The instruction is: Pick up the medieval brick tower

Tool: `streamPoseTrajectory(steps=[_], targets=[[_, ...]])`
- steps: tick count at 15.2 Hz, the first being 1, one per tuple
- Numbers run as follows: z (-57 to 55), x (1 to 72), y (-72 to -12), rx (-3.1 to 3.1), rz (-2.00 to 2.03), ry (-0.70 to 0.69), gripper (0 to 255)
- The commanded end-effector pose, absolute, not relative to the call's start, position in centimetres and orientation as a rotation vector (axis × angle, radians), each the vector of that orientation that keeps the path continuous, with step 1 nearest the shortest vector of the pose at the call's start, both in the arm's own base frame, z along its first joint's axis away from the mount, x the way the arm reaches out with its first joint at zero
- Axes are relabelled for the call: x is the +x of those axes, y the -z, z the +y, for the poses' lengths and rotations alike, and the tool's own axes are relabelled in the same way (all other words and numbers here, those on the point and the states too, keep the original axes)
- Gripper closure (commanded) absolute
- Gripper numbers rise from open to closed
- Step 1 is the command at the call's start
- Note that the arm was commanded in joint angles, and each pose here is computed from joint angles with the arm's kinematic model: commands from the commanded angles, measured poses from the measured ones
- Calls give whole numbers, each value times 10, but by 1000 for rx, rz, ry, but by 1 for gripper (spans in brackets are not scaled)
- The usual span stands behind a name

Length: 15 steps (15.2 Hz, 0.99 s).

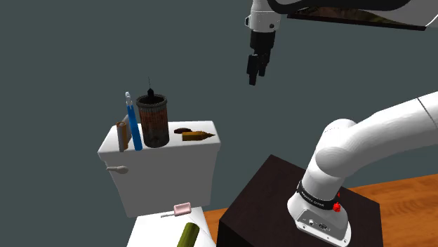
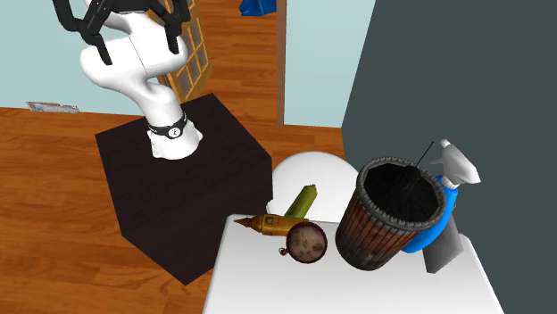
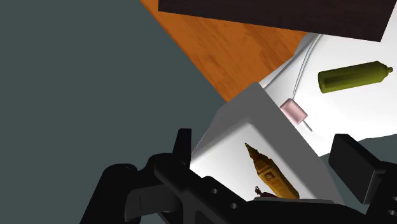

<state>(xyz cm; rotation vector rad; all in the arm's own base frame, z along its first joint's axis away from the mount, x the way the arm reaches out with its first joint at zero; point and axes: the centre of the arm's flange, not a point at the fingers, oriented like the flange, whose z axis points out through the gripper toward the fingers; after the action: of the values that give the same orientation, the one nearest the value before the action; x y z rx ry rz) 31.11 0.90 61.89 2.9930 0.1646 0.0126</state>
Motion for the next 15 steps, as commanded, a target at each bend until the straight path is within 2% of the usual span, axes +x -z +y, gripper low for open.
streamPoseTrajectory(steps=[1, 15], targets=[[9, 311, -619, 2993, 165, -13, 0], [71, 465, -589, 3034, 497, -125, 0]])
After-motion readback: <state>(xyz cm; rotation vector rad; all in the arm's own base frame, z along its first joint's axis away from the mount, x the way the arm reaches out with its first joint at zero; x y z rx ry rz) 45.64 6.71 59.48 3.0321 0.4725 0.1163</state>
